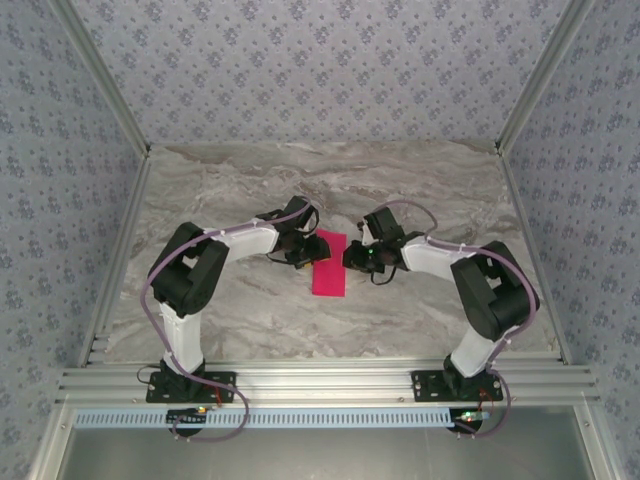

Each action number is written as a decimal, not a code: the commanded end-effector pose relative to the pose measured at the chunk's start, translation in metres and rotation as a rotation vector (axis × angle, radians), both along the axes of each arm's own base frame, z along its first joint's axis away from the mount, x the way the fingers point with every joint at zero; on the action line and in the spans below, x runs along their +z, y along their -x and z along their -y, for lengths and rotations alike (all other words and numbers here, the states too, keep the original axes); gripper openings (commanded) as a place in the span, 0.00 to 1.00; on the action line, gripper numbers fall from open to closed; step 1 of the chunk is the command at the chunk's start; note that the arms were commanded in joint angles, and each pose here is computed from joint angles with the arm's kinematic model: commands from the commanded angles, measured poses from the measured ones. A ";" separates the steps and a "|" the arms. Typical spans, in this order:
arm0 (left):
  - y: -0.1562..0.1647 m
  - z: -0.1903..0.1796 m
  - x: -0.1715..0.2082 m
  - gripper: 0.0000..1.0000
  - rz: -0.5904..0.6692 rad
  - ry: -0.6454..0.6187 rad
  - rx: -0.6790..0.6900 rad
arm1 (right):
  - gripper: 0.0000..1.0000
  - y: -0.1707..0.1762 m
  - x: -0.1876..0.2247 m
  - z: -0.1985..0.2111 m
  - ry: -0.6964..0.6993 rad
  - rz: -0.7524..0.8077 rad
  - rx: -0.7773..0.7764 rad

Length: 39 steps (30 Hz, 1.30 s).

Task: Fold a paper plane with a square sheet of paper (fold left side to right side)
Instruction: Hold the square sheet of paper at the center of the table, then first fold the square sheet of paper in half at the center of the table.

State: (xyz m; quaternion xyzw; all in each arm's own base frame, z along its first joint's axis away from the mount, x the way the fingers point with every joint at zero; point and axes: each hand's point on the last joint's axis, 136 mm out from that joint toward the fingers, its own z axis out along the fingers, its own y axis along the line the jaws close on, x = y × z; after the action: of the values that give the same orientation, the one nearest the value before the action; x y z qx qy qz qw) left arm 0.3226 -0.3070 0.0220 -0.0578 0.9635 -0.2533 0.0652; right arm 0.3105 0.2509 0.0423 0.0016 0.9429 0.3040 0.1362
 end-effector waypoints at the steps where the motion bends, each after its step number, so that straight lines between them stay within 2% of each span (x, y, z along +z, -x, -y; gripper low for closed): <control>1: 0.027 -0.025 -0.061 0.45 -0.097 -0.170 -0.001 | 0.17 -0.007 0.003 -0.015 -0.026 -0.004 0.015; 15: 0.022 -0.023 -0.046 0.46 -0.065 -0.157 -0.006 | 0.16 0.010 -0.037 0.005 0.147 -0.119 0.026; 22: 0.010 -0.028 -0.003 0.49 0.022 -0.143 -0.011 | 0.16 0.014 -0.045 0.014 0.205 -0.141 0.035; 29: 0.006 -0.027 0.045 0.48 0.133 -0.068 -0.037 | 0.15 0.016 -0.049 0.015 0.217 -0.151 0.041; 32: 0.009 -0.015 0.054 0.44 0.145 0.019 -0.061 | 0.15 0.015 -0.050 0.014 0.218 -0.149 0.041; 36: 0.014 0.013 0.057 0.33 0.122 0.178 -0.110 | 0.15 0.016 -0.051 0.014 0.220 -0.153 0.043; 39: 0.017 0.026 0.052 0.26 0.094 0.236 -0.141 | 0.15 0.016 -0.052 0.013 0.222 -0.155 0.044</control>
State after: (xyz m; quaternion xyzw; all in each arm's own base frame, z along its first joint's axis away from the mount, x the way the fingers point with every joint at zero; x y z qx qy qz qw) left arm 0.3094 -0.3116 0.0704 -0.0067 0.9419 -0.3193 0.1037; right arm 0.3103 0.2541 0.0175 -0.0150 0.9634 0.2509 0.0932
